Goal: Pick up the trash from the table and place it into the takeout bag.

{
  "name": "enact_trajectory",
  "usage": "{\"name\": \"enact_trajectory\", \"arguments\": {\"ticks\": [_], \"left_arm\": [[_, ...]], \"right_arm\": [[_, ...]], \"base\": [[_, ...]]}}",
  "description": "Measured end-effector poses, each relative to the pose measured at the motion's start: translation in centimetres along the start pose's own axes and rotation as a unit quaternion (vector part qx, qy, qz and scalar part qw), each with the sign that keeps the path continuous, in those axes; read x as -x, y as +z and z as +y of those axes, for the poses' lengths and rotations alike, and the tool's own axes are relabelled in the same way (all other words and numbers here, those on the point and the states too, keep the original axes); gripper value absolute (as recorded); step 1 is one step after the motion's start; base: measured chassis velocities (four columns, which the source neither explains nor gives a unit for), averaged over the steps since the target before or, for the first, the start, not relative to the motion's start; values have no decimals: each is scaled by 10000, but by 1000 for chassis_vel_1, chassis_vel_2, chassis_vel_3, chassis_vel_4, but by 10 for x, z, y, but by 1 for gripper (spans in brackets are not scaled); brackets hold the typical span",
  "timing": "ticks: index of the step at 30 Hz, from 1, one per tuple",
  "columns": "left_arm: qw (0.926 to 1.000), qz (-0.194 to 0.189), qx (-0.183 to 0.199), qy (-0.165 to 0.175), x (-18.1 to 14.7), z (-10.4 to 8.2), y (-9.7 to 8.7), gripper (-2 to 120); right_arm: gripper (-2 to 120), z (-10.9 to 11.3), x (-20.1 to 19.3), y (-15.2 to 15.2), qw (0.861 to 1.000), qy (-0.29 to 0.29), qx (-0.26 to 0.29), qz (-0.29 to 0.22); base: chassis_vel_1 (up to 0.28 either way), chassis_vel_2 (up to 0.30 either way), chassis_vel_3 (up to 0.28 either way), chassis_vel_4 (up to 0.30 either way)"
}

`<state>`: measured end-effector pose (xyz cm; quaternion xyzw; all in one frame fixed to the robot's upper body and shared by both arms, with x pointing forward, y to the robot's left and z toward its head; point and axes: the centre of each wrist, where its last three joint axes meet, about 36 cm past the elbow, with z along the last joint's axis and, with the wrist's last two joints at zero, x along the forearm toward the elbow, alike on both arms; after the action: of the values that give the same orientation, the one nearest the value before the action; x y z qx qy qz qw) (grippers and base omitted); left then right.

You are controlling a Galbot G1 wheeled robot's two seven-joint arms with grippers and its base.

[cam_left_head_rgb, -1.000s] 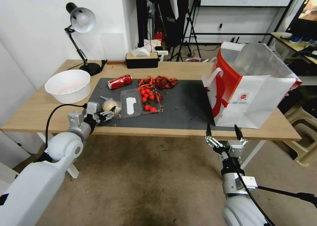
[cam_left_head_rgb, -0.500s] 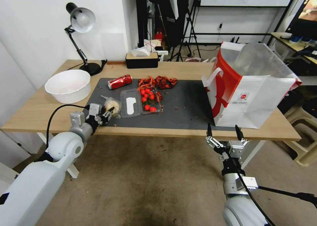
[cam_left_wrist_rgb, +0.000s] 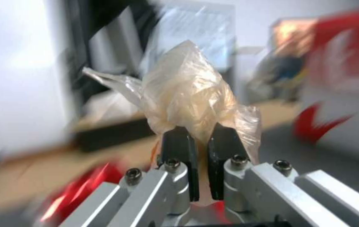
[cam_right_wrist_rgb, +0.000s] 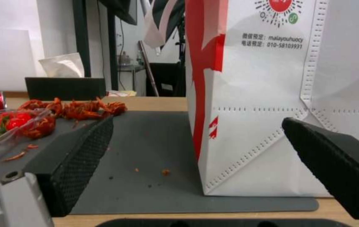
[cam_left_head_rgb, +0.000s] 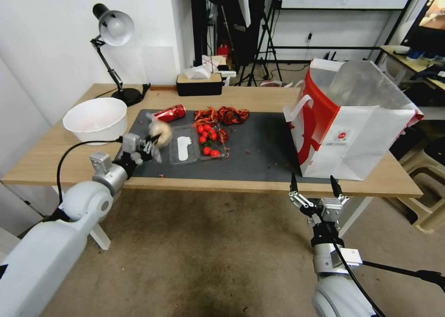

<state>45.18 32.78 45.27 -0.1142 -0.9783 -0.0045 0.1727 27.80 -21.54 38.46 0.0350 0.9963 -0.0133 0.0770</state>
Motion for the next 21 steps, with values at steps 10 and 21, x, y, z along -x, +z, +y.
{"name": "enact_trajectory", "arguments": {"ticks": [10, 21], "left_arm": [[10000, -63, 25, 30, -1, 1, 2, 3], [9992, -348, 97, 181, -3, 4, 3, 3]], "right_arm": [[100, 0, 0, 0, 10000, 1, -7, -8], [100, 0, 0, -1, 10000, -2, -4, -20]], "base": [[0, 0, 0, 0], [0, 0, 0, 0]]}}
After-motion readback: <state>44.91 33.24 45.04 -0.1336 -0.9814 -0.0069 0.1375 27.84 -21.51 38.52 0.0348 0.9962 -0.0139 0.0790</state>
